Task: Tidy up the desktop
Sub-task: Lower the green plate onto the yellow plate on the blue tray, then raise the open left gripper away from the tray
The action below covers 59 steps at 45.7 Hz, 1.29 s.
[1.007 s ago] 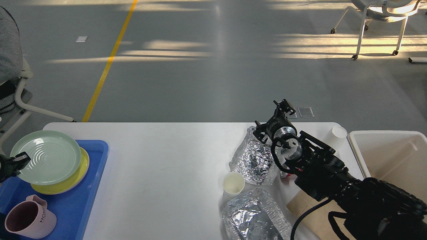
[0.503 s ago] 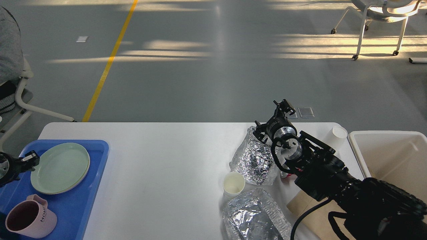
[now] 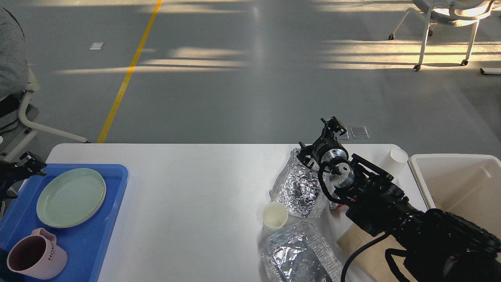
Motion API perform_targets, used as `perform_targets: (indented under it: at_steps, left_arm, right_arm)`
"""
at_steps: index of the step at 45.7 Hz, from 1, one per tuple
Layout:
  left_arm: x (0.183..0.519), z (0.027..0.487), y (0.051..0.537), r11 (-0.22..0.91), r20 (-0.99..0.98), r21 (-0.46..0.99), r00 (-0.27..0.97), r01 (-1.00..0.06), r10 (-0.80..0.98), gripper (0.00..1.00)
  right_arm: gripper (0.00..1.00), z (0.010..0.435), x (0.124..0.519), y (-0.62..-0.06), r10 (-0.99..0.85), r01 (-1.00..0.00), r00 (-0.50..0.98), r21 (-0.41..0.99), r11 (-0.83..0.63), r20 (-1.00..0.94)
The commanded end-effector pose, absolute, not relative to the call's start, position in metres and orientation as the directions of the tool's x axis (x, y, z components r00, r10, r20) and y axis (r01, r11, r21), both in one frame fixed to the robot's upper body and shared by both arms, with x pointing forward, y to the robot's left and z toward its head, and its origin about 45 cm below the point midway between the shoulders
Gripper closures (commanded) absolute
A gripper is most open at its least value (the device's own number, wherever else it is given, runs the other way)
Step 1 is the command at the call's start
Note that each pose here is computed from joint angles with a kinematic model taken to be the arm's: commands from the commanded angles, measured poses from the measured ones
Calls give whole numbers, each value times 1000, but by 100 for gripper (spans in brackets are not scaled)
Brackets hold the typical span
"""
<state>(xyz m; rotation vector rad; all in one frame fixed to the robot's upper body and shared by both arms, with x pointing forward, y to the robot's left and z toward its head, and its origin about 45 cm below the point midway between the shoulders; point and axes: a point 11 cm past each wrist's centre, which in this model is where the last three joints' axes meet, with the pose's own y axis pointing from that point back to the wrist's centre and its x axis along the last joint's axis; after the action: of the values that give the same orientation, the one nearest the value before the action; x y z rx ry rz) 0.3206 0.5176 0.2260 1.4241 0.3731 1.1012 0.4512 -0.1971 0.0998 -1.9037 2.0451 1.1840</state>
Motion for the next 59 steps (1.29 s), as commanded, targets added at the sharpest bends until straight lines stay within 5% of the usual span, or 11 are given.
perform_targets:
  at_steps: [1,9,17,27,40,59]
  left_arm:
    - [328,251,498,-87,272,941,583,-326,766,21]
    - [336,293,450,88,86,979,756,-186,649,20]
    - [347,348,393,118,-5,991,888,-55,459,16]
    - [369,439,323,94,185,971,940,-220,287,5]
    - [355,547,261,95,427,893,895,-440,127,4]
    - [314,605,218,95,554,828,832,-553,9,3]
  right_arm:
    - [0,100,452,-197,-802,-885,-208,456,-89,-560]
    - [0,100,451,-197,-802,-885,-209,457,-88,-560]
    - [0,100,451,-197,-801,-885,-210,458,-88,-561]
    - [0,100,451,-197,-802,-885,-209,457,-88,-560]
    - [0,100,451,-197,-802,-885,-209,457,-88,-560]
    - [0,100,451,-197,-801,-885,-210,458,-88,-561]
